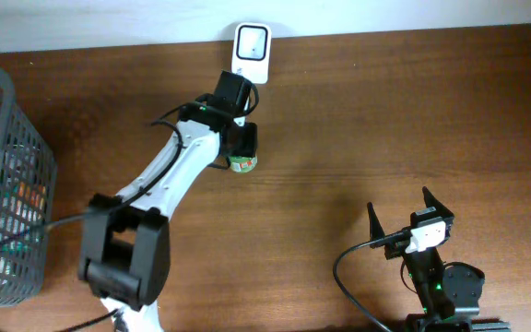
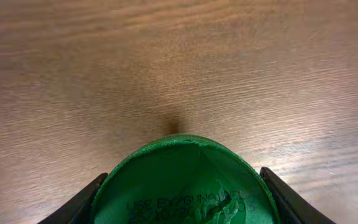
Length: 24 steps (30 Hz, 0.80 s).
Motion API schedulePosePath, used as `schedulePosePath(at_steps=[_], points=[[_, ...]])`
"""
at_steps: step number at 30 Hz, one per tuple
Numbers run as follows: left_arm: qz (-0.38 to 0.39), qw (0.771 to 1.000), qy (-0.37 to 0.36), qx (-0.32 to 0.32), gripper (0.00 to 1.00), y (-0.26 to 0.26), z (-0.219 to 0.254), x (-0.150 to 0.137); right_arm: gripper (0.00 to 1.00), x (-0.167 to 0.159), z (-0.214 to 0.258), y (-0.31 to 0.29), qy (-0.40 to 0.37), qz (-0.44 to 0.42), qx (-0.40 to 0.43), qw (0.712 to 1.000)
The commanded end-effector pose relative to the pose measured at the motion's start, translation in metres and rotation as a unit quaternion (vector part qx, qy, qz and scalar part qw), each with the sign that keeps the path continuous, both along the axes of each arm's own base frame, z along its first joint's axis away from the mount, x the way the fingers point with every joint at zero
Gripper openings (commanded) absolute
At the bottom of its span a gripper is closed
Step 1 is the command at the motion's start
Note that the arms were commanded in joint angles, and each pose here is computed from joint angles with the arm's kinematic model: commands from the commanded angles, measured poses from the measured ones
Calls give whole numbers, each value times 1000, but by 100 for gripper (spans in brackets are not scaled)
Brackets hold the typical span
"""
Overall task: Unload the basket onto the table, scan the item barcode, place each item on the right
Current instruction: 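Carry the green-lidded jar with the left gripper and set it mid-table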
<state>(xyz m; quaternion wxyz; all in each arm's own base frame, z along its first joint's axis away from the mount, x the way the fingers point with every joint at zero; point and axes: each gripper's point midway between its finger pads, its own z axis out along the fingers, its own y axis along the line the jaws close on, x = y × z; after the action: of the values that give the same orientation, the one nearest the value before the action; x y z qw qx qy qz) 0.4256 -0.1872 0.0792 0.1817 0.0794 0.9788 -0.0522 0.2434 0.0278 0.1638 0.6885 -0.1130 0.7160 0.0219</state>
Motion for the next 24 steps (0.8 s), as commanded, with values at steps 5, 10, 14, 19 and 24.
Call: schedulePosePath(at_steps=[5, 10, 14, 19, 24], points=[[-7, 1000, 3, 2, 36, -18, -17, 3, 99, -1, -2, 3, 2, 7, 3, 1000], [-13, 1000, 7, 2, 63, -22, -18, -1, 98, -1, -2, 3, 2, 7, 2, 1000], [-15, 1000, 10, -1, 76, -24, -18, -2, 98, -1, -2, 3, 2, 7, 3, 1000], [-10, 1000, -9, -10, 79, -24, 6, 9, 98, -1, -2, 3, 1, 7, 3, 1000], [16, 996, -80, -30, 79, 11, 117, 32, 98, -1, -2, 3, 1, 7, 3, 1000]])
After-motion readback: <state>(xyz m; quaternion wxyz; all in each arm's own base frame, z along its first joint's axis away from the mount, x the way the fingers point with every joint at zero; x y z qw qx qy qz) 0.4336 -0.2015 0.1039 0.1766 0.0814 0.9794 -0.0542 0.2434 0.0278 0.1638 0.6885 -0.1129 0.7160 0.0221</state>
